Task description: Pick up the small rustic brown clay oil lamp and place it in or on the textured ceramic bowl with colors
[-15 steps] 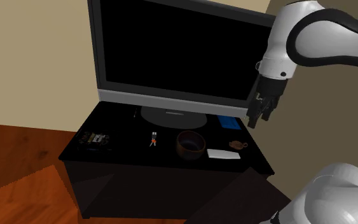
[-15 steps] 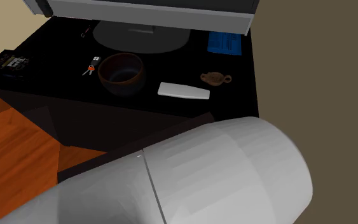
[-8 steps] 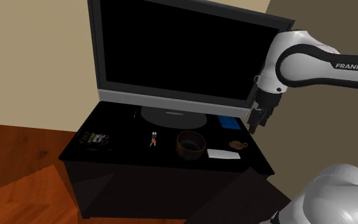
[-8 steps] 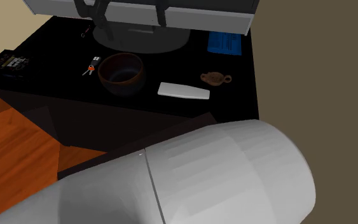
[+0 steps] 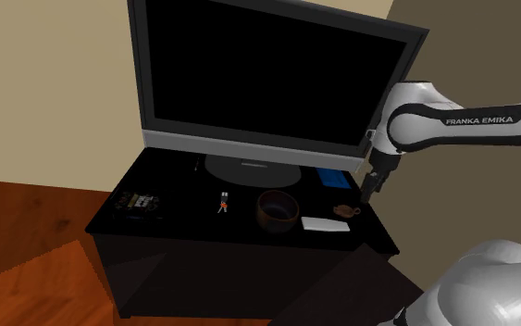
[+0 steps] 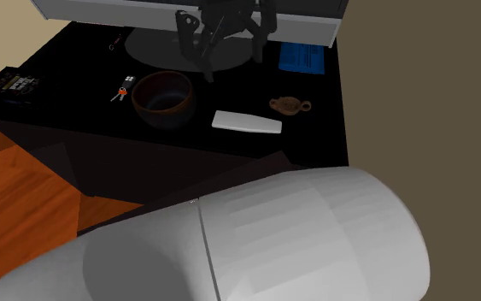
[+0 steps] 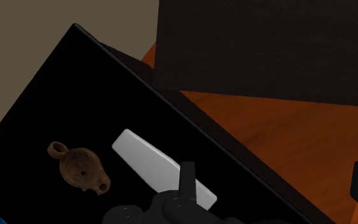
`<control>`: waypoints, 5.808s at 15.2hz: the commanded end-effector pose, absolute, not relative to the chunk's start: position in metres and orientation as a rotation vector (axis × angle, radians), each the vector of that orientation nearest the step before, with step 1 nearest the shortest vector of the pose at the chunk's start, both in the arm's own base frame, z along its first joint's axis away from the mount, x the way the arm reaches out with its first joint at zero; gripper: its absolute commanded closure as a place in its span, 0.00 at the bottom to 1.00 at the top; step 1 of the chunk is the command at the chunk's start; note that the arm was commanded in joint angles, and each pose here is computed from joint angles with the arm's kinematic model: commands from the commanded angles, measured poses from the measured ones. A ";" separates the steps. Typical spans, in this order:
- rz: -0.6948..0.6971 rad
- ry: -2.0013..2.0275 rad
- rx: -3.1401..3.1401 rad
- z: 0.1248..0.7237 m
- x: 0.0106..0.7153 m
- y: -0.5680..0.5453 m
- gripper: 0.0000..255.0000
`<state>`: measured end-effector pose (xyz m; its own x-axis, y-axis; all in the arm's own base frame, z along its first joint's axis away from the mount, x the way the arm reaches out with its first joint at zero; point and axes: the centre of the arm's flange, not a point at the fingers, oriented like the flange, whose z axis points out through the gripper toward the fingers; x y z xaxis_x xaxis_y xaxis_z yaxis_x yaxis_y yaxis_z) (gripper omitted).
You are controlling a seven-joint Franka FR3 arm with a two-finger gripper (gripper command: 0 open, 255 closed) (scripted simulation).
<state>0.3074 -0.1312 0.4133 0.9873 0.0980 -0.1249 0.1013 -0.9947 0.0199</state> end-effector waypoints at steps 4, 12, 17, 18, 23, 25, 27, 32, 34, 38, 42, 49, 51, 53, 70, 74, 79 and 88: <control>-0.174 0.220 3.101 0.370 0.318 -0.179 0.00; -0.149 0.319 3.093 0.298 0.340 -0.252 0.00; -0.133 0.381 3.086 0.254 0.357 -0.296 0.00; -0.129 0.393 3.084 0.245 0.361 -0.305 0.00; -0.113 0.454 3.076 0.200 0.380 -0.348 0.00; -0.107 0.479 3.072 0.182 0.389 -0.366 0.00; -0.103 0.492 3.070 0.173 0.394 -0.375 0.00; -0.103 0.492 3.070 0.146 0.392 -0.376 0.00; -0.103 0.492 3.070 0.133 0.391 -0.376 0.00; -0.103 0.492 3.070 0.133 0.391 -0.376 0.00; -0.103 0.492 3.070 0.133 0.391 -0.376 0.00; -0.103 0.492 3.070 0.133 0.391 -0.376 1.00; -0.103 0.492 3.070 0.133 0.391 -0.376 1.00; -0.103 0.492 3.070 0.138 0.391 -0.376 1.00; -0.103 0.492 3.070 0.228 0.391 -0.376 1.00; -0.103 0.492 3.070 0.249 0.391 -0.376 1.00; -0.103 0.492 3.070 0.275 0.391 -0.376 1.00; -0.103 0.492 3.070 0.323 0.391 -0.376 1.00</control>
